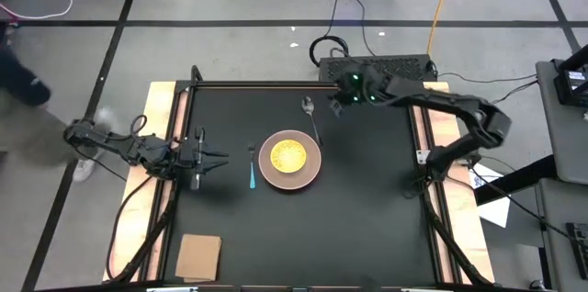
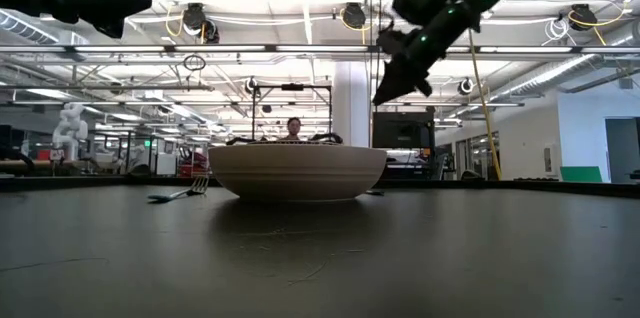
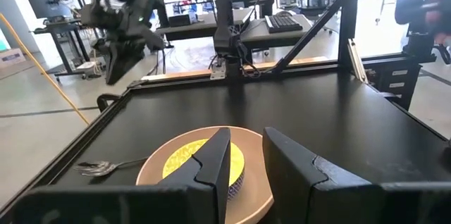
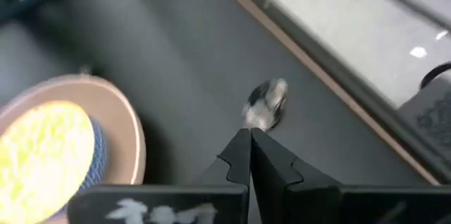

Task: Set table place
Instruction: Adjust the spoon

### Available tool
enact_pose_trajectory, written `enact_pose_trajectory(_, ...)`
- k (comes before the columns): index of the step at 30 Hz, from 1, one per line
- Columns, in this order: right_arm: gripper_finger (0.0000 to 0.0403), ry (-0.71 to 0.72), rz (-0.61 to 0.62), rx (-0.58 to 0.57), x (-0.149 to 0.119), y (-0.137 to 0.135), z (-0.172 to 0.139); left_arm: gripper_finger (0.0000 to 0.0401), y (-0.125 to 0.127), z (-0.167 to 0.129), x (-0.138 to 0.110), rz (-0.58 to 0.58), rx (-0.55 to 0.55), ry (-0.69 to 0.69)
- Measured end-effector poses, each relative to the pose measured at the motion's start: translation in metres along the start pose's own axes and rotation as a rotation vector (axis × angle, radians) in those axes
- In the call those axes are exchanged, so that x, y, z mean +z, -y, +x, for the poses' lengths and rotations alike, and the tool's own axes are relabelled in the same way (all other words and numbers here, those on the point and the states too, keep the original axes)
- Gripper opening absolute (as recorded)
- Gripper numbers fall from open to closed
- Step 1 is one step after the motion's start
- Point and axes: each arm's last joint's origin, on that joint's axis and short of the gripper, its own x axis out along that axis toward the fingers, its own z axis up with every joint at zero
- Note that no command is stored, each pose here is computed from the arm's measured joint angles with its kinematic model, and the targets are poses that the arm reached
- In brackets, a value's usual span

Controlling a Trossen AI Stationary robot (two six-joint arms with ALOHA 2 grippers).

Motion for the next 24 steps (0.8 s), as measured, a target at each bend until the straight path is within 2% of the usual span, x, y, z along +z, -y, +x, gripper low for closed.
enact_pose_trajectory(5, 0.0021, -0.111, 0.001, 0.002, 0.004, 0.017, 0.022, 0.009, 0.0, 0.0, 0.0, 0.0, 0.0, -0.001)
enact_pose_trajectory(11, 0.0102, -0.183, 0.063, 0.001, -0.003, 0.035, 0.049, 0.009, 0.0, 0.0, -0.002, 0.004, -0.002, -0.016)
enact_pose_trajectory(16, 0.0154, -0.247, 0.175, 0.011, 0.002, 0.046, 0.068, 0.009, 0.0, 0.0, -0.003, 0.006, -0.003, -0.034)
enact_pose_trajectory(20, 0.0168, -0.321, 0.205, 0.012, 0.008, 0.048, 0.083, 0.009, 0.0, 0.0, -0.004, 0.009, -0.004, -0.042)
enact_pose_trajectory(24, 0.0166, -0.328, 0.196, 0.023, 0.016, 0.041, 0.091, 0.009, 0.0, 0.0, -0.006, 0.014, -0.005, -0.056)
